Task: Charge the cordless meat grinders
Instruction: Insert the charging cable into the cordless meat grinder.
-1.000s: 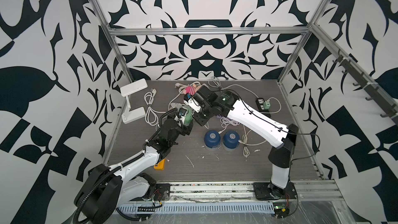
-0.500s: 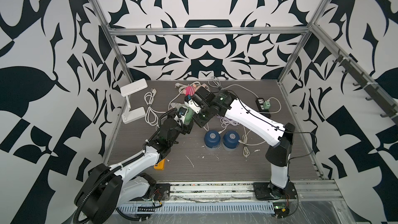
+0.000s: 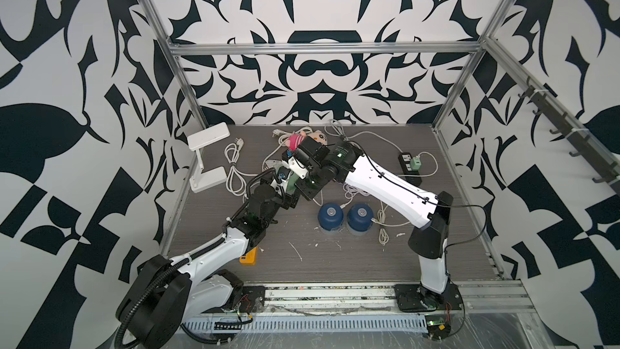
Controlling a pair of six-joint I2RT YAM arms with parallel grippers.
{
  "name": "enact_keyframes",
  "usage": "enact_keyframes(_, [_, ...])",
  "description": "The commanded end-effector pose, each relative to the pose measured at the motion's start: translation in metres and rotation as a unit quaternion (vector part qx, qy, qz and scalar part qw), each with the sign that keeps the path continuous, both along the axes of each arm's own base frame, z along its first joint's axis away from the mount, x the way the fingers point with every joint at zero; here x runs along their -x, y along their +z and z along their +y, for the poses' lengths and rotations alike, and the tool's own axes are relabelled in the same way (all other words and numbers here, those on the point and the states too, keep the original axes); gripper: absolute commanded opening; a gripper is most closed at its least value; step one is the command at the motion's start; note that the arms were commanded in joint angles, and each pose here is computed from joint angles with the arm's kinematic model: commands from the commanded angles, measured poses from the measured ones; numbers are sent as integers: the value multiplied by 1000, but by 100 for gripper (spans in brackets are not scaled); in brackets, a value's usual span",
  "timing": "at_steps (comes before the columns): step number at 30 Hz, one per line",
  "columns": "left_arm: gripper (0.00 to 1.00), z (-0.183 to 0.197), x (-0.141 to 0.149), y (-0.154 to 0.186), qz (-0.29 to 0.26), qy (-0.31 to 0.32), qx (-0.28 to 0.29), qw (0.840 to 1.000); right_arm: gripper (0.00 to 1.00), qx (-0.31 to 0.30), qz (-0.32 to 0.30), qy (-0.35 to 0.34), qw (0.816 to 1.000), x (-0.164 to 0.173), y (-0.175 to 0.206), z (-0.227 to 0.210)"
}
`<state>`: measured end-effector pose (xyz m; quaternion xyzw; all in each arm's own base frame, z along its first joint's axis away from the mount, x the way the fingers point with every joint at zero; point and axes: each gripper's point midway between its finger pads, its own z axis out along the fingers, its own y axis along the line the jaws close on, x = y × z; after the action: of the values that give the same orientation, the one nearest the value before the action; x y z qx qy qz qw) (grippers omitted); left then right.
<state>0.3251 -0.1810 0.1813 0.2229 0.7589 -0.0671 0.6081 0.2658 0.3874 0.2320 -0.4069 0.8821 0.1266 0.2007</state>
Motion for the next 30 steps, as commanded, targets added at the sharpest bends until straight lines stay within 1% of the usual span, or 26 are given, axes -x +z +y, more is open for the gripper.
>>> enact_keyframes(1, [52, 1, -7, 31, -44, 13, 28, 999, 0, -9, -13, -5, 1000, 2, 18, -3])
enact_keyframes(8, [52, 1, -6, 31, -45, 11, 26, 999, 0, -7, -15, -7, 1000, 1, 17, -4])
enact_keyframes(20, [51, -8, 0, 25, -35, -20, 33, 999, 0, -14, -29, -2, 999, -6, 22, 3])
enact_keyframes(30, [50, -6, 3, 25, -37, -19, 37, 998, 0, -7, -31, -9, 999, -12, 20, 1])
